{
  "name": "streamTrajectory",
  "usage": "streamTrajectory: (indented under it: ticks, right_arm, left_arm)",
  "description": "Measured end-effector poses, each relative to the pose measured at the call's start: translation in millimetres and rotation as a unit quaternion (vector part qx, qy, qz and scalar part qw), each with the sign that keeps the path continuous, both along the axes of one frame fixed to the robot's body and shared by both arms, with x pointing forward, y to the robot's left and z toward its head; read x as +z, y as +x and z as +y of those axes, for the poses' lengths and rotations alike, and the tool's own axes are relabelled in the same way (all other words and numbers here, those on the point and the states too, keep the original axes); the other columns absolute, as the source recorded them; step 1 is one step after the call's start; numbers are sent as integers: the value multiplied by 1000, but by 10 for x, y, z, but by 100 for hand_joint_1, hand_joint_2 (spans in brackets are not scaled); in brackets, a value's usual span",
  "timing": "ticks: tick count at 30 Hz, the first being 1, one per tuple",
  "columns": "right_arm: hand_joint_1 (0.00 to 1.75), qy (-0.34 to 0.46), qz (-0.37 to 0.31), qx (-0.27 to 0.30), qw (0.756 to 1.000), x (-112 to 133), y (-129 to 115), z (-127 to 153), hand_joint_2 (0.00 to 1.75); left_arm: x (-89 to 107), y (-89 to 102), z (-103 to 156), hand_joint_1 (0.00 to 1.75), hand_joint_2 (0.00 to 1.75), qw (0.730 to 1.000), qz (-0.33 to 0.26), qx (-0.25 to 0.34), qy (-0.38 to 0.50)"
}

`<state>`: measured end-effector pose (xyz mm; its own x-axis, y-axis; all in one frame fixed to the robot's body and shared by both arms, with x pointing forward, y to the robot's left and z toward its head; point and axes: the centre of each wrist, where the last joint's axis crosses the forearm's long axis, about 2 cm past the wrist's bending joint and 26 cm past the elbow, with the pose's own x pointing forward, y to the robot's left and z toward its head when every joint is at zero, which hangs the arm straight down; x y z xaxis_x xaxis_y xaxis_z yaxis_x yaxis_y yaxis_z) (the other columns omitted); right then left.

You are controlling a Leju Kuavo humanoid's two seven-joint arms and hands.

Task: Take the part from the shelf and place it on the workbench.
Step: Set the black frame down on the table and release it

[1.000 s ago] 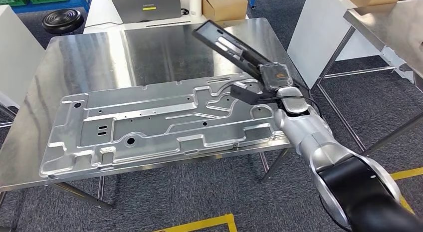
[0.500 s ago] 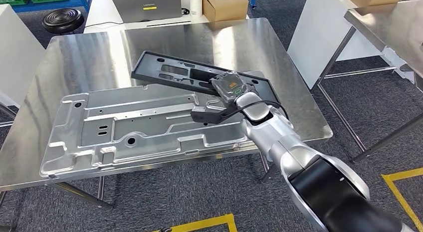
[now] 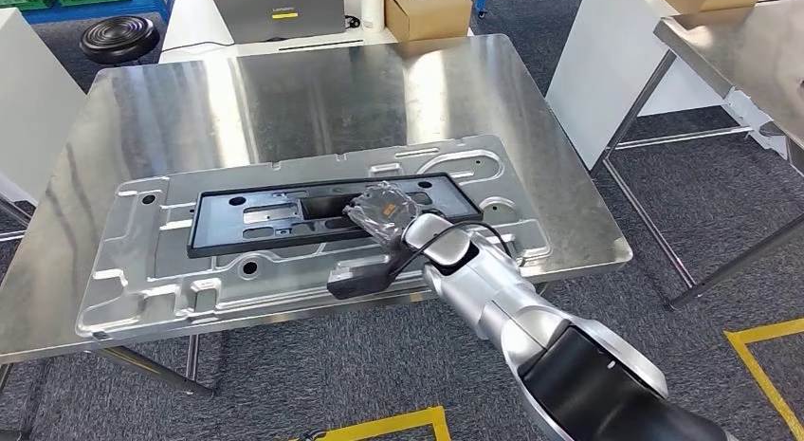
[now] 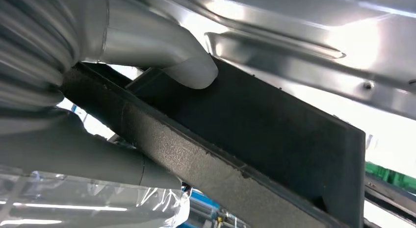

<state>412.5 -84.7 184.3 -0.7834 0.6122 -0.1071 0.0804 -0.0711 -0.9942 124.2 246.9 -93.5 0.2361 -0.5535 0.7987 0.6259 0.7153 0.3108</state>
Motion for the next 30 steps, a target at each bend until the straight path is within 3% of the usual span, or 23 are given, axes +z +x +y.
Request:
streamTrajectory:
  ticks: [14,30]
  right_arm:
    - [169,-39,53,-89,994,-305,90,-622,175]
    - [169,-49,52,-109,991,-331,120,-766,175]
  left_arm:
    - [-22,-79,16,0,175,1000,0,21,-5]
    - [-25,-92,16,0,175,1000,1,23,-7]
